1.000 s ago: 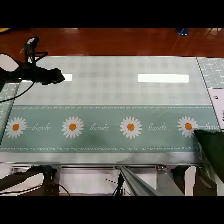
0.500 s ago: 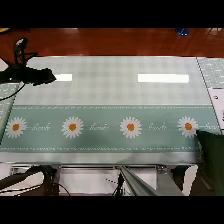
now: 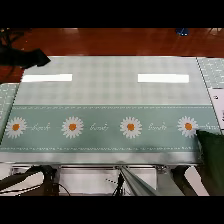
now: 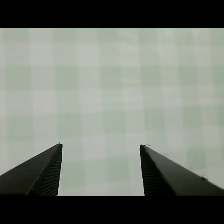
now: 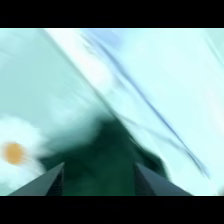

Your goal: Fold the shirts.

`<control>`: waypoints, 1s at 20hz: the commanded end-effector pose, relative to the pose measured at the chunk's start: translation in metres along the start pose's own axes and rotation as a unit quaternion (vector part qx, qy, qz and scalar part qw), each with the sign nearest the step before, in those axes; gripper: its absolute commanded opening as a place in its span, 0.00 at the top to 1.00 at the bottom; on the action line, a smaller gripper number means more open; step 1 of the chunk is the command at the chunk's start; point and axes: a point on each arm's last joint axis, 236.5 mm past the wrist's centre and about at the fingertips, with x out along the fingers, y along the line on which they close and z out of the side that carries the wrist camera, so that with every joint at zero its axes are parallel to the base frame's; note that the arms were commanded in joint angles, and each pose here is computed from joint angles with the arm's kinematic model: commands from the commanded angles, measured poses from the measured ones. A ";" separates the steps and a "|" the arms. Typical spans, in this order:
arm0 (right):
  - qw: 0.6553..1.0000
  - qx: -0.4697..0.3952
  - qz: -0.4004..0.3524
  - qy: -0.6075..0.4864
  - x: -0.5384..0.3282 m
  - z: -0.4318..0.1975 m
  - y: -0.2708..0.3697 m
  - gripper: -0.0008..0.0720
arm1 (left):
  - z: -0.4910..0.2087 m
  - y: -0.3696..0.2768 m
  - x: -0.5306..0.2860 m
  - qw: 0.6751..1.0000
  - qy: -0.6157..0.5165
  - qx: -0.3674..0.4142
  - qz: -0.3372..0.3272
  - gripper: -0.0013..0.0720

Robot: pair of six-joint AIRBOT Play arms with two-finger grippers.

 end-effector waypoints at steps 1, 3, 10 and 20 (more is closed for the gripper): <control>0.979 -0.096 0.179 -0.026 -0.005 0.057 0.154 0.32 | 0.028 -0.034 -0.017 0.998 -0.029 0.055 -0.006 0.08; 0.964 -0.161 0.210 0.020 0.011 0.033 0.213 0.32 | -0.011 -0.068 0.000 0.995 0.048 0.087 -0.028 0.03; 0.907 -0.356 0.206 0.085 0.030 -0.047 0.265 0.18 | -0.094 -0.108 0.012 0.967 0.188 0.164 0.052 0.03; 0.927 -0.267 0.240 -0.105 0.019 -0.019 0.273 0.19 | -0.088 -0.125 0.007 0.986 0.093 0.134 0.028 0.03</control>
